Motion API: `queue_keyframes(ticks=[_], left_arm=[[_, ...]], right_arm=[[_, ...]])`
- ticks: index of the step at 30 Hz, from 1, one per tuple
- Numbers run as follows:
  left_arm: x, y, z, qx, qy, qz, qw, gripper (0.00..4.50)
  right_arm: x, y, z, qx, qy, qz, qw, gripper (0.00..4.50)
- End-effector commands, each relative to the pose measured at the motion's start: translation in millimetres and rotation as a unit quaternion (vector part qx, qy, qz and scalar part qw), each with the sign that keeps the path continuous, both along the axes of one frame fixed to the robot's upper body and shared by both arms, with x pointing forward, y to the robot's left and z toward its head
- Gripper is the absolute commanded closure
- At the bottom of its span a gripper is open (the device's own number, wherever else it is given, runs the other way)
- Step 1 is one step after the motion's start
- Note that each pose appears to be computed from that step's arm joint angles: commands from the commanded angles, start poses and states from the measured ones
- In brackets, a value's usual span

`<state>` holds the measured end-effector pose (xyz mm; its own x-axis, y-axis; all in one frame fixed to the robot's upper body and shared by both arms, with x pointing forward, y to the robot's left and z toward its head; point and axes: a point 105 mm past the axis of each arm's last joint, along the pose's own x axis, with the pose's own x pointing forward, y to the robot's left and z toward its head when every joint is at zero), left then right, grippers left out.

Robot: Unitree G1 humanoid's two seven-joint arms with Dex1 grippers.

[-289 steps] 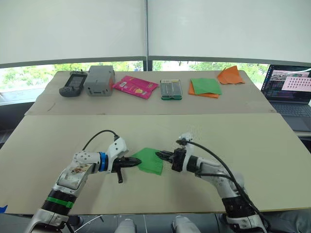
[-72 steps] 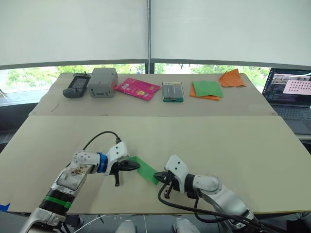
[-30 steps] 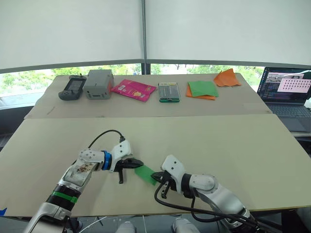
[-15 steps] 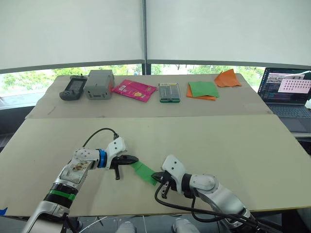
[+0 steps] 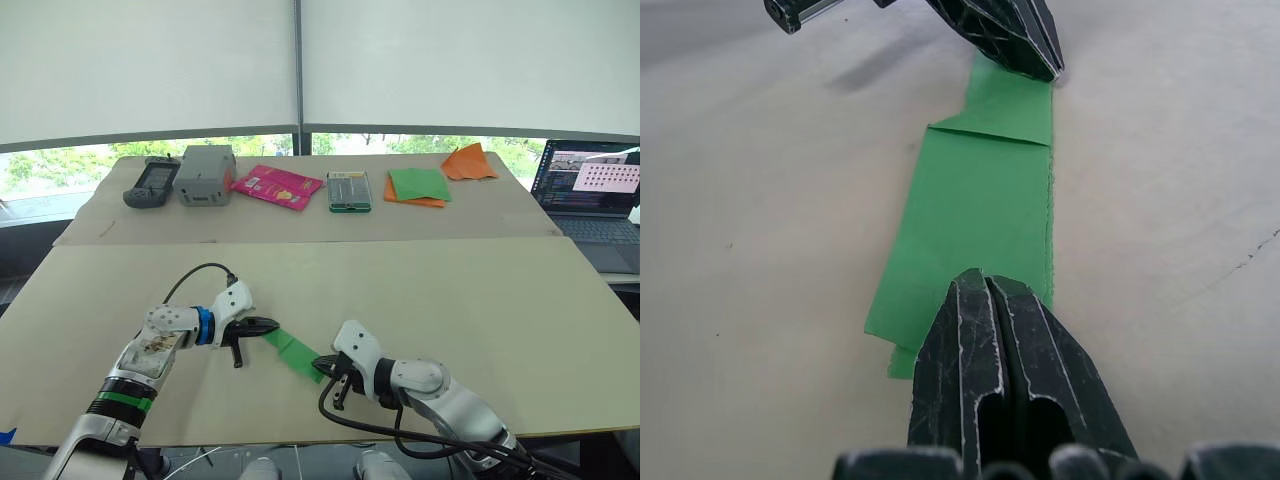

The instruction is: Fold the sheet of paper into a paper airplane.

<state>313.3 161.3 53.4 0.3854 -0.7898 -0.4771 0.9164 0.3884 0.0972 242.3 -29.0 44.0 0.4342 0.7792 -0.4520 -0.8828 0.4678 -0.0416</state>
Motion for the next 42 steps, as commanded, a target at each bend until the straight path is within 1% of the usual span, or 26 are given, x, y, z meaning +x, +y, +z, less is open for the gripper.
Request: queue_keyframes(ticks=[1,5,7,10,11,12,14,17,19,22,25,27,30,34,37,39,42], left_arm=[[-7,21,-26,0.047,0.042,0.031,0.998,4.5],[-6,19,-22,0.038,0.038,0.032,0.998,4.5],[-4,15,-15,0.019,0.033,0.033,0.999,4.5],[-2,7,4,-0.027,0.022,0.029,0.999,4.5],[-2,5,14,-0.057,0.023,0.032,0.998,4.5],[-3,6,24,-0.083,0.025,0.037,0.996,4.5],[-6,10,38,-0.114,0.028,0.042,0.992,4.5],[-16,14,50,-0.122,0.027,0.038,0.991,4.5],[-25,20,55,-0.115,0.027,0.04,0.992,4.5],[-38,33,56,-0.105,0.034,0.054,0.992,4.5],[-47,33,55,-0.105,0.039,0.054,0.992,4.5],[-50,30,55,-0.111,0.043,0.054,0.991,4.5],[-54,26,53,-0.113,0.044,0.054,0.991,4.5],[-55,23,52,-0.115,0.046,0.058,0.991,4.5],[-54,22,51,-0.117,0.047,0.059,0.99,4.5],[-53,21,50,-0.116,0.048,0.059,0.99,4.5],[-49,20,47,-0.113,0.047,0.061,0.991,4.5]], right_arm=[[-7,-21,-35,-0.059,0.065,-0.03,0.996,4.48],[-7,-21,-35,-0.06,0.064,-0.03,0.996,4.48],[-7,-21,-35,-0.059,0.061,-0.03,0.996,4.48],[-5,-13,-20,-0.025,0.031,-0.018,0.999,4.48],[-4,-10,-14,-0.017,0.021,-0.012,1.0,4.48],[-3,-10,-10,-0.015,0.01,-0.011,1.0,4.48],[-1,-10,-3,-0.011,-0.004,-0.013,1.0,4.48],[2,-12,8,0.002,-0.018,-0.018,1.0,4.48],[4,-12,18,0.011,-0.033,-0.018,0.999,4.48],[4,-13,35,0.029,-0.056,-0.013,0.998,4.48],[2,-15,54,0.053,-0.073,-0.015,0.996,4.48],[3,-20,59,0.048,-0.086,-0.023,0.995,4.48],[1,-25,68,0.063,-0.097,-0.029,0.993,3.63],[-11,-28,90,0.088,-0.159,-0.012,0.983,2.27],[-34,-20,90,0.094,-0.159,0.051,0.981,1.22],[-39,-15,84,0.088,-0.16,0.08,0.98,1.22],[-38,-10,78,0.06,-0.19,0.106,0.974,1.22]])
